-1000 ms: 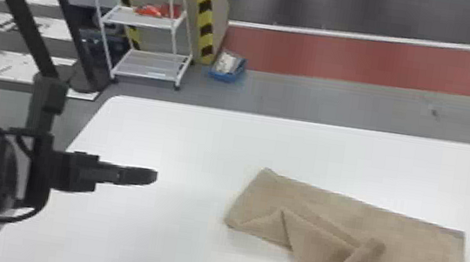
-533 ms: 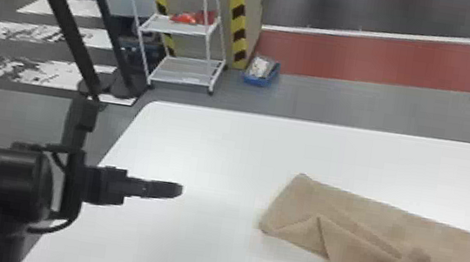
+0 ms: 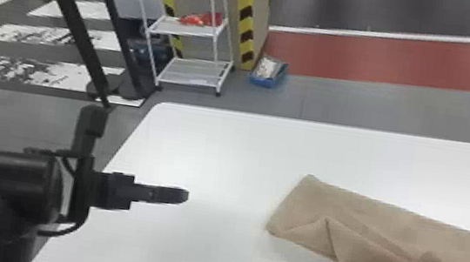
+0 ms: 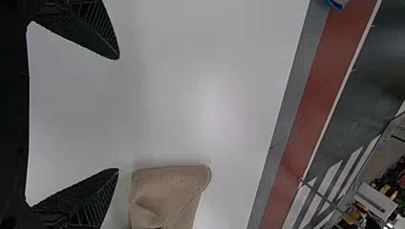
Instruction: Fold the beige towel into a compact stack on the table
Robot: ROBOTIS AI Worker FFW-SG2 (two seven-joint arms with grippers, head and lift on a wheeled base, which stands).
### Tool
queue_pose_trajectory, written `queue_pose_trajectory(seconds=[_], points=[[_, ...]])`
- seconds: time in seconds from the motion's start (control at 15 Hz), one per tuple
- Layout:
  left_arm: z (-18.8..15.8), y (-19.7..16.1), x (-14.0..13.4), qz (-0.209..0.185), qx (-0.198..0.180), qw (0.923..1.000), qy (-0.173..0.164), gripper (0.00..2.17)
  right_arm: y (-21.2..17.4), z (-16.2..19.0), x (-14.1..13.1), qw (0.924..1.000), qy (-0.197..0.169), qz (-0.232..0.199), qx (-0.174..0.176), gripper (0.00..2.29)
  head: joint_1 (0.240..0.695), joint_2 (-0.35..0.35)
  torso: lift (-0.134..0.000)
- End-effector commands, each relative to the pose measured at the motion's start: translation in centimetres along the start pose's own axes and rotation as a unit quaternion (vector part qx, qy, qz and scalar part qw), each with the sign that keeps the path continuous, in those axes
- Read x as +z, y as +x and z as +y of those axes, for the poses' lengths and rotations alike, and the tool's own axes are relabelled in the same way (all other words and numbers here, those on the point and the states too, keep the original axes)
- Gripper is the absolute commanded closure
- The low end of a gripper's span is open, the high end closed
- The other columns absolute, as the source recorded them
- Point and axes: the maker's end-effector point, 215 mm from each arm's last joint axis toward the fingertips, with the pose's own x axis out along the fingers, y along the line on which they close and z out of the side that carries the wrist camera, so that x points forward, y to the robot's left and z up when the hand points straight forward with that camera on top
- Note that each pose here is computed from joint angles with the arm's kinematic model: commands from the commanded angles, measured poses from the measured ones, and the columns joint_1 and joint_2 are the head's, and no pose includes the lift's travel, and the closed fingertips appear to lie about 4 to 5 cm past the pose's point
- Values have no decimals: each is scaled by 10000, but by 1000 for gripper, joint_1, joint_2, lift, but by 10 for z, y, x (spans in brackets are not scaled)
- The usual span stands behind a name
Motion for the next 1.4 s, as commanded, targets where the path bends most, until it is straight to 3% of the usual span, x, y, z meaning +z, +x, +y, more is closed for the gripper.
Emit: queue_pose_trajectory(seconds=[0.0,0.6,0.8,0.87,1.13,1.33], points=[[0,1,0,15,-6,10000,-22,39,-6,-5,6,10000,-30,-51,-38,296,695,267,-124],[6,5,-6,84,-7,9999,-136,39,-15,-33,1,9989,-26,64,-473,259,695,226,-124],[4,7,-6,94,-25,9999,-135,39,-7,-39,0,9984,-10,198,-538,593,695,219,-124],[5,6,-7,99,-8,9999,-134,39,-7,-41,1,9981,-14,201,-576,596,695,217,-124],[9,7,-10,129,3,9997,-195,39,-14,-53,-3,9968,-25,250,-758,1261,695,212,-124],[10,8,-11,149,-1,9997,-208,39,-21,-64,-14,9955,-3,334,-888,1328,695,201,-124]])
